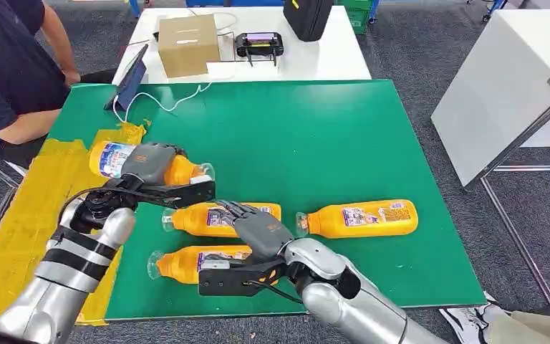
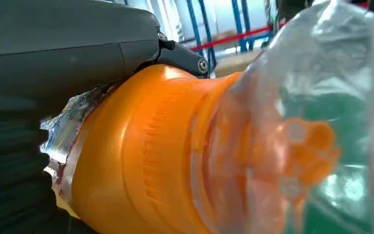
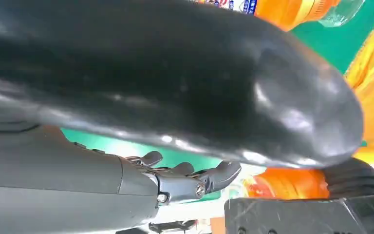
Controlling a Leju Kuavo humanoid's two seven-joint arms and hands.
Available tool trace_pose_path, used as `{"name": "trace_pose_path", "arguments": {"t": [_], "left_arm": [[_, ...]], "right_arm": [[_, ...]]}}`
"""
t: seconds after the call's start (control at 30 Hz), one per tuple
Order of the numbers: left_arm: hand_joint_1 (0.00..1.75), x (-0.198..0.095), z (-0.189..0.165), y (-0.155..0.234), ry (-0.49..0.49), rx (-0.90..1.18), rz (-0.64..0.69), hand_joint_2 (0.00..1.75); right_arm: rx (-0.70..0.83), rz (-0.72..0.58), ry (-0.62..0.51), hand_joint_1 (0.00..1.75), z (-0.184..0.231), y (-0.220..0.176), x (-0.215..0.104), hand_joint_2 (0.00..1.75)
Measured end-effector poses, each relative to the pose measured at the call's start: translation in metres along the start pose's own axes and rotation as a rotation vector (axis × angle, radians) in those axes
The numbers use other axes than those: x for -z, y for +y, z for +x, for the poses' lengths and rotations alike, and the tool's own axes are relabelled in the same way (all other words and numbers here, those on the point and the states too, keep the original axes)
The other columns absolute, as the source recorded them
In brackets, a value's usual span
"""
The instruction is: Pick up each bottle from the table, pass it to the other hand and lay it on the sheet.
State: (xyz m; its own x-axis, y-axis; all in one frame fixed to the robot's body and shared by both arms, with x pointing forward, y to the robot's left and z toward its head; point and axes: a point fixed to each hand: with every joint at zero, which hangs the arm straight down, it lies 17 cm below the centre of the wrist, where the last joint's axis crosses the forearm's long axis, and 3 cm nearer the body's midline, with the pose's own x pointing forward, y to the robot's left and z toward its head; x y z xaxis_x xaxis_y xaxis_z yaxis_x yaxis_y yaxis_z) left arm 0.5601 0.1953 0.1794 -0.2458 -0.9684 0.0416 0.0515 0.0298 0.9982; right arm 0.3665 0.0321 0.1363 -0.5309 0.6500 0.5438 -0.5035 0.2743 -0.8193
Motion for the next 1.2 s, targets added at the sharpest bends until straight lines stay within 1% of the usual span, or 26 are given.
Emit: {"name": "trace_pose_path", "arguments": {"t": [0.2,0.47,0.67,0.7,0.9,1.2], "left_arm": [[1.75,0.002,-0.013,-0.024,0.023,-0.009,-0.059,1.75],[1.75,0.002,-0.024,-0.039,0.05,-0.006,-0.099,1.75],[1.75,-0.002,-0.041,-0.059,0.091,-0.019,-0.148,1.75],[1.75,-0.003,-0.045,-0.062,0.098,-0.023,-0.156,1.75],[1.75,-0.005,-0.058,-0.073,0.11,-0.045,-0.176,1.75],[1.75,-0.009,-0.064,-0.086,0.124,-0.046,-0.207,1.75]], "right_arm": [[-0.008,0.02,0.009,0.0,-0.003,0.005,0.003,0.0],[-0.019,0.037,0.025,0.0,-0.008,0.012,0.004,0.0],[-0.03,0.037,0.05,0.0,-0.018,0.014,0.003,0.0],[-0.033,0.037,0.056,0.0,-0.02,0.015,0.003,1.75],[-0.044,0.043,0.089,0.0,-0.033,0.02,0.0,1.75],[-0.048,0.051,0.104,0.0,-0.039,0.023,-0.001,1.75]]}}
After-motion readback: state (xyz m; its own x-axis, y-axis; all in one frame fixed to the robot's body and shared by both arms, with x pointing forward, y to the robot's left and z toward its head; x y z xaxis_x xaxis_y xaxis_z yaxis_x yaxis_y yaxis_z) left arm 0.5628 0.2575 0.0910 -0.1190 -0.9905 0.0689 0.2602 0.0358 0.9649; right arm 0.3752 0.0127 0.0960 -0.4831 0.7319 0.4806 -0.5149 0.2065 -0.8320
